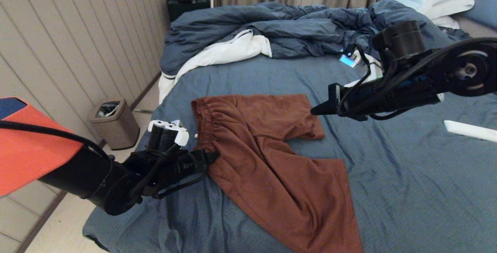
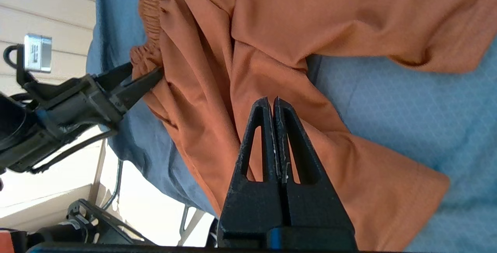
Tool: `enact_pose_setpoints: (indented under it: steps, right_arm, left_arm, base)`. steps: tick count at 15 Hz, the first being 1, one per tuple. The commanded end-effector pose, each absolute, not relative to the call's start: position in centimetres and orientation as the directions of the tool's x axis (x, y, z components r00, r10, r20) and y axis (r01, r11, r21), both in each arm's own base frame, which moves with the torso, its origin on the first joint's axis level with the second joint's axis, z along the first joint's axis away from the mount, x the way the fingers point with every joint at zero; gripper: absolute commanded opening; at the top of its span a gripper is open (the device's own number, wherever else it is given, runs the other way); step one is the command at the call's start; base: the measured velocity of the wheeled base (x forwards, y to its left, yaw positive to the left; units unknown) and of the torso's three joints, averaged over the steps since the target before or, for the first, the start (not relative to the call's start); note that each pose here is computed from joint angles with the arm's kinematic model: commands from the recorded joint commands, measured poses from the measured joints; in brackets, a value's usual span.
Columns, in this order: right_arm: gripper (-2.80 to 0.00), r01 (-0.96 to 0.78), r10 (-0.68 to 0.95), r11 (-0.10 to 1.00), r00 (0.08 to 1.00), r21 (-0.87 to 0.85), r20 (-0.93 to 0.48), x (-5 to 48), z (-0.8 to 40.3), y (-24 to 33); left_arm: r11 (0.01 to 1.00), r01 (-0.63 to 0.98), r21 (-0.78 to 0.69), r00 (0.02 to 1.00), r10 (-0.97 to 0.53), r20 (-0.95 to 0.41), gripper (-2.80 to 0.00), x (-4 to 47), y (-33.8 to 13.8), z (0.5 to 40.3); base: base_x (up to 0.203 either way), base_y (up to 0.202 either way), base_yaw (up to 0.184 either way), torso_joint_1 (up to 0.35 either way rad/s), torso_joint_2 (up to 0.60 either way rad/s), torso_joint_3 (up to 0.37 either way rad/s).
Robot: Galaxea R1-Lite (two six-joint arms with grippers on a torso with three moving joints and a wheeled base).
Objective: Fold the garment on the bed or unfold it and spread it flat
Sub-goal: Unford the brown shorts
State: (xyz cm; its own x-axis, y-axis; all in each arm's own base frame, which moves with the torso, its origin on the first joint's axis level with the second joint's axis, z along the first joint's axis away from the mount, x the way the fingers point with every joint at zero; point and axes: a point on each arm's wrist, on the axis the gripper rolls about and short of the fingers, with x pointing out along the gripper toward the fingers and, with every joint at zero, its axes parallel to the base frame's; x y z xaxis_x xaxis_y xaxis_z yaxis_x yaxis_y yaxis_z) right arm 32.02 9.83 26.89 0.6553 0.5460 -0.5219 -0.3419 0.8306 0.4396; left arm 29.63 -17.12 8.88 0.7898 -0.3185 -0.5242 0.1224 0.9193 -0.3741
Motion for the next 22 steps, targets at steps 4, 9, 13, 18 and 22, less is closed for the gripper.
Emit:
enact_pose_setpoints:
  steps: [4,9,13,18,22]
  right_arm:
    - [-2.8,-0.341,0.547,0.83,0.652,0.441,-0.525,32.1,26.8,9.9]
    - [-2.8,-0.336,0.545,0.832,0.646,0.441,-0.535,32.2,26.4,10.0]
    - [-2.8,-0.341,0.544,0.832,0.657,0.438,-0.522,31.9,27.0,9.8]
    - [-2.8,-0.333,0.54,0.835,0.651,0.438,-0.534,31.7,27.3,9.7]
    - [-2.8,-0.324,0.532,0.839,0.656,0.436,-0.535,31.9,27.3,9.3]
  left_arm:
    - [0.927,0.103,-0.361,0.796,-0.294,-0.529,-2.8,29.8,-17.3,8.3]
    - [0.922,0.119,-0.368,0.802,-0.308,-0.512,-2.8,29.1,-17.4,8.9]
    - [0.918,0.128,-0.375,0.808,-0.316,-0.498,-2.8,26.8,-16.3,10.3]
    - [0.926,0.103,-0.363,0.791,-0.297,-0.535,-2.8,23.6,-15.1,11.2]
    - [0.935,0.102,-0.34,0.764,-0.292,-0.575,-2.8,21.5,-14.4,10.0]
  base:
    - [0.0,0.0,0.0,0.0,0.0,0.0]
    - [0.0,0.0,0.0,0.0,0.0,0.0]
    - [0.0,0.0,0.0,0.0,0.0,0.0]
    - [0.0,0.0,0.0,0.0,0.0,0.0]
    - [0.0,0.0,0.0,0.0,0.0,0.0]
